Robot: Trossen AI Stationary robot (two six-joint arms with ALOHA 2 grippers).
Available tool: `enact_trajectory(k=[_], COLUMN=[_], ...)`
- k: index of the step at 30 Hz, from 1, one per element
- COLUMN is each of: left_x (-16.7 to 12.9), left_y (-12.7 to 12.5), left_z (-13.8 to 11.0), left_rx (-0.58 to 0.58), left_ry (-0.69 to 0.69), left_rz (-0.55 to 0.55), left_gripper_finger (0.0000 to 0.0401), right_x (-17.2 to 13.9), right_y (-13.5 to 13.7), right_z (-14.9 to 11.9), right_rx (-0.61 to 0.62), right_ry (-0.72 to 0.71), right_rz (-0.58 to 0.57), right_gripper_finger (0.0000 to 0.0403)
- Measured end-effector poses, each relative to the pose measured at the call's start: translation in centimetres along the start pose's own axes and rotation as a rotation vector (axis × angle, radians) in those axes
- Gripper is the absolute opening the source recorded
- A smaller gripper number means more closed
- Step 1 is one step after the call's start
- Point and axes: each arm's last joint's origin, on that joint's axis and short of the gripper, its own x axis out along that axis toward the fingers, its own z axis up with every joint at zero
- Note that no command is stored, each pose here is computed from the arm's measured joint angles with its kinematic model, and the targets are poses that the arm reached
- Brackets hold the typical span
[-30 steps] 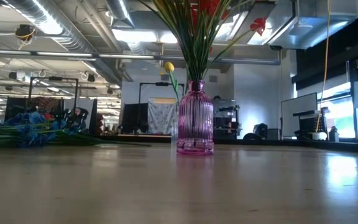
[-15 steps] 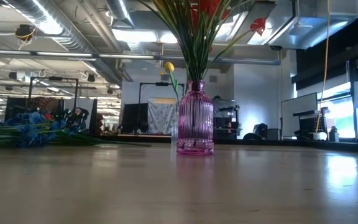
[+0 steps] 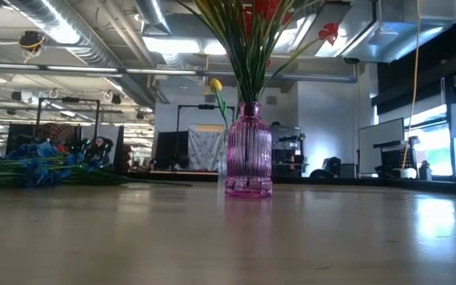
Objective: Sort flowers into vase by color
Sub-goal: Put the yellow tulip into the transparent vase
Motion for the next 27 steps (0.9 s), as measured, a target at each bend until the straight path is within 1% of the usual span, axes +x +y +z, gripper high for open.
enact_trajectory(k=[2, 4, 6, 8, 11, 14, 18, 20, 22, 24, 25, 27], left_x=[0.9, 1.6, 2.1, 2.4, 2.4, 2.2, 1.8, 1.8, 1.8, 1.8, 1.8, 1.8], left_y=[1.6, 3.1, 4.2, 4.8, 4.9, 4.3, 3.4, 3.2, 3.2, 3.2, 3.3, 3.3], left_z=[0.2, 0.6, 0.8, 0.7, 0.7, 0.6, 0.5, 0.5, 0.5, 0.5, 0.5, 0.5], left_rx=[-0.019, -0.070, -0.114, -0.149, -0.164, -0.150, -0.124, -0.125, -0.150, -0.181, -0.186, -0.170], left_ry=[-0.001, -0.013, -0.012, 0.001, 0.012, 0.012, 0.012, 0.009, 0.010, 0.011, 0.011, 0.010], left_rz=[0.002, -0.003, -0.009, -0.020, -0.023, -0.041, -0.065, -0.069, -0.069, -0.068, -0.066, -0.065], left_gripper_finger=[0.0176, 0.0176, 0.0176, 0.0176, 0.0176, 0.0176, 0.0176, 0.0176, 0.0176, 0.0176, 0.0176, 0.0176], right_x=[-2.3, -4.5, -6.4, -7.8, -9.1, -9.8, -10.1, -10.3, -10.3, -10.2, -10.1, -10.0], right_y=[0.0, 0.3, 0.5, 1.1, 1.7, 2.1, 2.5, 2.6, 2.5, 2.2, 1.9, 1.1], right_z=[-1.3, -2.3, -2.5, -2.5, -2.3, -2.2, -2.2, -2.2, -2.3, -2.5, -2.6, -2.7], right_rx=[0.023, 0.052, 0.091, 0.139, 0.188, 0.217, 0.271, 0.263, 0.213, 0.154, 0.120, 0.053], right_ry=[-0.064, -0.103, -0.149, -0.175, -0.198, -0.213, -0.193, -0.200, -0.206, -0.198, -0.197, -0.199], right_rz=[0.018, 0.024, 0.025, 0.079, 0.139, 0.138, 0.221, 0.215, 0.174, 0.074, -0.019, -0.254], right_gripper_finger=[0.0001, 0.0001, 0.0001, 0.0001, 0.0001, 0.0001, 0.0001, 0.0001, 0.0001, 0.0001, 0.0001, 0.0001])
